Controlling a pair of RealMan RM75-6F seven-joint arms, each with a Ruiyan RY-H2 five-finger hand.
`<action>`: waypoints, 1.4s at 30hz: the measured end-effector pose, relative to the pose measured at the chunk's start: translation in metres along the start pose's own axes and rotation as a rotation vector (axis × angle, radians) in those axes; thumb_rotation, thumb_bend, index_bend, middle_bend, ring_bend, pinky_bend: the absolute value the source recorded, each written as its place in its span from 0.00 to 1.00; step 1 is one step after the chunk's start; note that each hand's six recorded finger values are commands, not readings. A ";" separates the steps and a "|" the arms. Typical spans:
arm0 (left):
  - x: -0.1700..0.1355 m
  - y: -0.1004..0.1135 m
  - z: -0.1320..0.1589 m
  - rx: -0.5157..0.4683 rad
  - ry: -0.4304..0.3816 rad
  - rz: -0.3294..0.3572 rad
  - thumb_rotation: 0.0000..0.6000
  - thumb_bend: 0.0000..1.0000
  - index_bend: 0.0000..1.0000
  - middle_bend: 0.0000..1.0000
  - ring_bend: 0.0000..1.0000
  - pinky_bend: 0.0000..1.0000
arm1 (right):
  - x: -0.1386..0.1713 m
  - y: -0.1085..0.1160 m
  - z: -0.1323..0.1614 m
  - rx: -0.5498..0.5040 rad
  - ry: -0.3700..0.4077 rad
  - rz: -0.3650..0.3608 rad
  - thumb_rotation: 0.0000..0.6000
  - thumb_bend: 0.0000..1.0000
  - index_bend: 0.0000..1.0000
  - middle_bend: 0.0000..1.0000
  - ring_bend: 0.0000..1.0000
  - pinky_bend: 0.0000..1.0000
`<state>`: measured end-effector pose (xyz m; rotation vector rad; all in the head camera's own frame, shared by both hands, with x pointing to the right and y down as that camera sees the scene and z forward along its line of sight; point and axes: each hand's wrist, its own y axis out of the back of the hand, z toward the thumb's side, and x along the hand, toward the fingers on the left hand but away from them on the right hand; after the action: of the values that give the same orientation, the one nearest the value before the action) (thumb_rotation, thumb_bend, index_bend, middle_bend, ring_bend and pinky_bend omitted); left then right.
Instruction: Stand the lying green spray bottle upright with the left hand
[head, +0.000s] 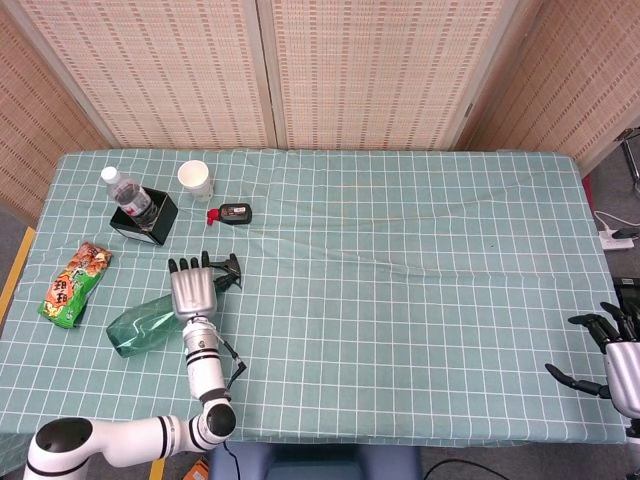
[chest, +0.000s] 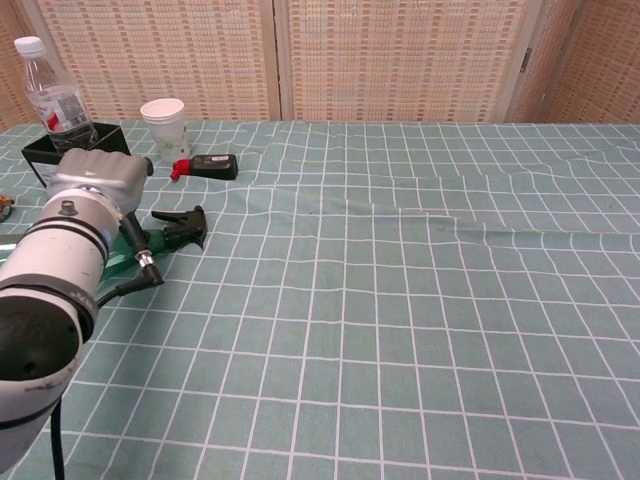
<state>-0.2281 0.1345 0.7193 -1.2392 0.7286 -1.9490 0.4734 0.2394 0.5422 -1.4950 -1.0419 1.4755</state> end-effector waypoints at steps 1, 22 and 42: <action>0.000 -0.002 0.000 0.000 0.003 -0.007 1.00 0.28 0.16 0.27 0.20 0.17 | 0.000 0.000 0.000 0.000 0.000 0.001 1.00 0.00 0.34 0.34 0.13 0.05; -0.002 -0.012 0.019 -0.026 0.018 -0.058 1.00 0.28 0.18 0.31 0.22 0.18 | -0.001 0.000 0.000 -0.004 0.001 0.011 1.00 0.00 0.33 0.34 0.13 0.05; 0.007 -0.030 0.014 0.001 0.039 -0.085 1.00 0.29 0.22 0.37 0.25 0.19 | -0.002 -0.001 0.000 -0.002 -0.004 0.019 1.00 0.00 0.33 0.34 0.13 0.05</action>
<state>-0.2254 0.1454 0.7508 -1.2535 0.7044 -2.0474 0.4730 0.2381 0.5434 -1.5074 -1.0341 1.4915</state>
